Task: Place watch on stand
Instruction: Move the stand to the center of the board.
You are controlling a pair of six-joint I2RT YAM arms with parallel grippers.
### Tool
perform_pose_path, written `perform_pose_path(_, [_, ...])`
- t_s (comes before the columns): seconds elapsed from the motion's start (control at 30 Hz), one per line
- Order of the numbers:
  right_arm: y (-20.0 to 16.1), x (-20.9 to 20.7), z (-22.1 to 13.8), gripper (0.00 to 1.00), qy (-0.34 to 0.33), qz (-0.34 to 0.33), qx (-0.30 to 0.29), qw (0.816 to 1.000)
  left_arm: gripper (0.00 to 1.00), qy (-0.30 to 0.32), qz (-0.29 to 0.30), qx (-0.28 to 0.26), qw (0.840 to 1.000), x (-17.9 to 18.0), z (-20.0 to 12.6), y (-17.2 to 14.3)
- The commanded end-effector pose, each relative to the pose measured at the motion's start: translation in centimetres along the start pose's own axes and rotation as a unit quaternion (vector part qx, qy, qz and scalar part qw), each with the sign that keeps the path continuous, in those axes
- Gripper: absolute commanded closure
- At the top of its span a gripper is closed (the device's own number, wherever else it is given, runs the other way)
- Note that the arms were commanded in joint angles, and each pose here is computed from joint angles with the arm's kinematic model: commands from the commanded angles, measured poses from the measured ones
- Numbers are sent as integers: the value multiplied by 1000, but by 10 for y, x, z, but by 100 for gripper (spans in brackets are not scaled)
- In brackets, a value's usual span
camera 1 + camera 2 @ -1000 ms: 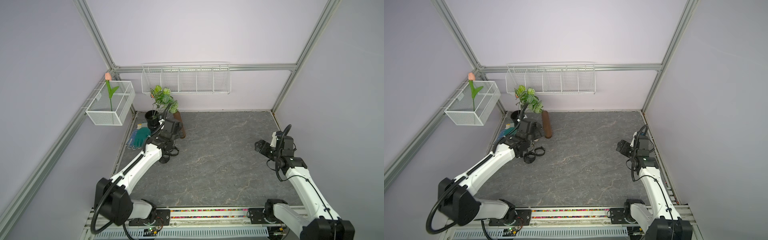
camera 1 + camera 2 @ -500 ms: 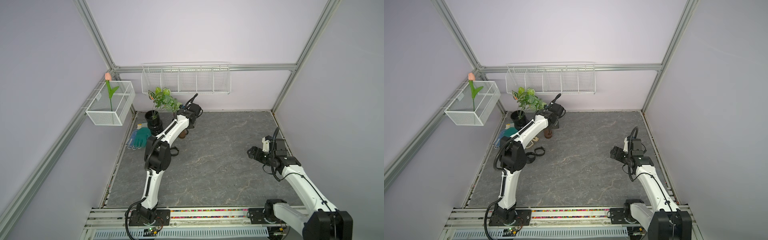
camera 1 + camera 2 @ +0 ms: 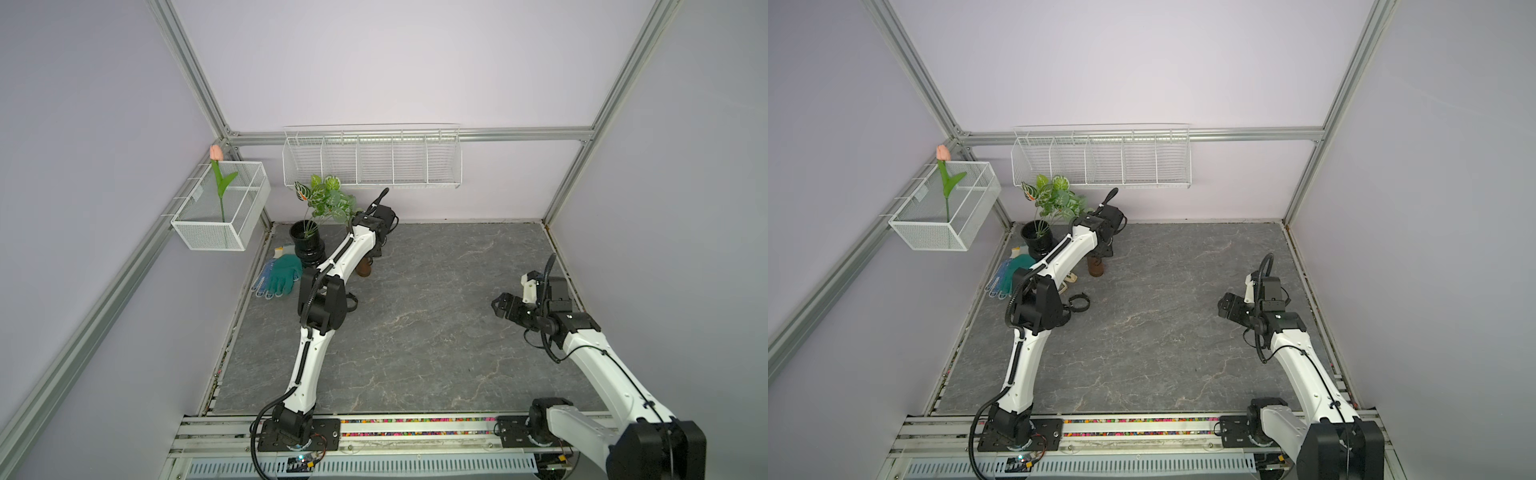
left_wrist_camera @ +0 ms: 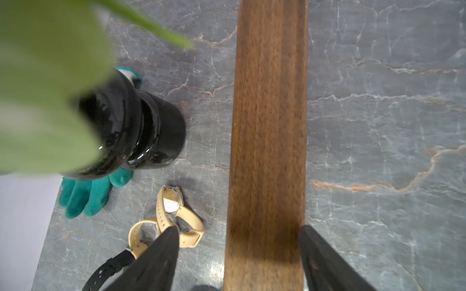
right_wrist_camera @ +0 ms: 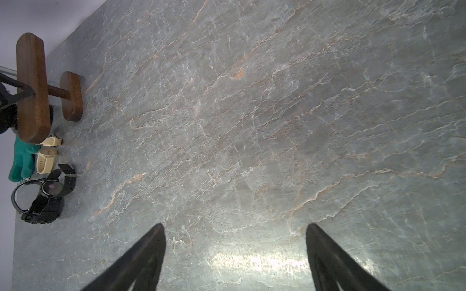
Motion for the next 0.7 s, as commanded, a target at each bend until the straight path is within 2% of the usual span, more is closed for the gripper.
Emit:
perform_pose_path(0.0, [-5,0,1,12,-2,-11,5,1000,24,-15,21,22,999,-3,1,-5])
perform_pose_path(0.23, [-6,4,-3,12,7,-18,-1,1000,28,-44,25,35,998,-11,9,-7])
perform_pose_path(0.5, [-8,6,-7,12,10,-21,-7,1000,39,-36,24,37,998,-9,19,-5])
perform_pose_path(0.67, [-9,6,-11,12,8,-23,-15,1000,40,-29,18,40,999,-6,25,-4])
Point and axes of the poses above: each gripper's point midway between its finger pads, its own z axis out along the fingers, its own x axis along the line the jaws close on, y = z × x, the point moved 6 cm from there along -z, back along the fingers, and after that the axes turned 10 degrees about -z, right-handed, at the moved point
